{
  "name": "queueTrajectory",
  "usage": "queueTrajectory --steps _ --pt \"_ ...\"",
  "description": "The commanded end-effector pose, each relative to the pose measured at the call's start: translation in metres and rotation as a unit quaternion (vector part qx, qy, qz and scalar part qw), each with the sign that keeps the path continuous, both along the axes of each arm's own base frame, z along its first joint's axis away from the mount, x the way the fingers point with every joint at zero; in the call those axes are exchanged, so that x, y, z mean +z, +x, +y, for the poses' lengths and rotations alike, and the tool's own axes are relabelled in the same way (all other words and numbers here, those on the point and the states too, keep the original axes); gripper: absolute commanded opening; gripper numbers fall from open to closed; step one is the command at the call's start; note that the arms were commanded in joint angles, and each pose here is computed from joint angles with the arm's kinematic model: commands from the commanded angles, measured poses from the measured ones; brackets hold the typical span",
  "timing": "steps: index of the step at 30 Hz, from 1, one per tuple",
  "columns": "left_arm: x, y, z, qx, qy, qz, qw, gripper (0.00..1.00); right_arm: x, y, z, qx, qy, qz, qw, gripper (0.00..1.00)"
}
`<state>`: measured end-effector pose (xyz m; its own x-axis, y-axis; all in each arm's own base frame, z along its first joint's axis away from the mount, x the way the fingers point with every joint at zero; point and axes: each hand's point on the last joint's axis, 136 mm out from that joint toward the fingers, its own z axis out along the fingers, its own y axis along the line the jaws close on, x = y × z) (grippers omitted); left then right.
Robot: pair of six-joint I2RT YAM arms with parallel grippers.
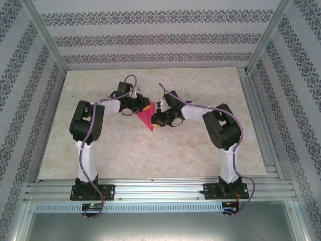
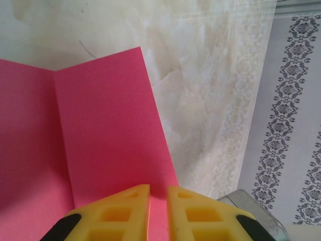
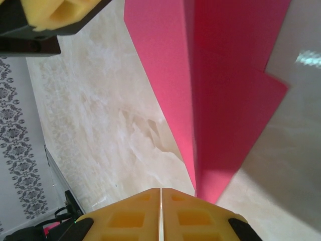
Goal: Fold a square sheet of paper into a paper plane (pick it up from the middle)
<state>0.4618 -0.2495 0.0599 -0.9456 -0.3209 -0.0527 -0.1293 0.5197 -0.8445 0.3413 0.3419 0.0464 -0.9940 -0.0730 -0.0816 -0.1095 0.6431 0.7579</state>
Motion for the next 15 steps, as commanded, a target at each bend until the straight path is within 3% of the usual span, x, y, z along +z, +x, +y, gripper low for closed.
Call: queueTrajectory --steps 1,15 --pt "0.000 0.007 -0.006 -0.006 -0.005 -0.012 1.000 0.18 -0.013 -0.006 0.001 0.006 -0.017 0.006 1.000 0.10" --pt "-0.037 0.002 -0.003 -0.010 0.022 0.020 1.000 0.18 -0.009 -0.011 0.007 0.018 -0.014 0.003 1.000 0.10"
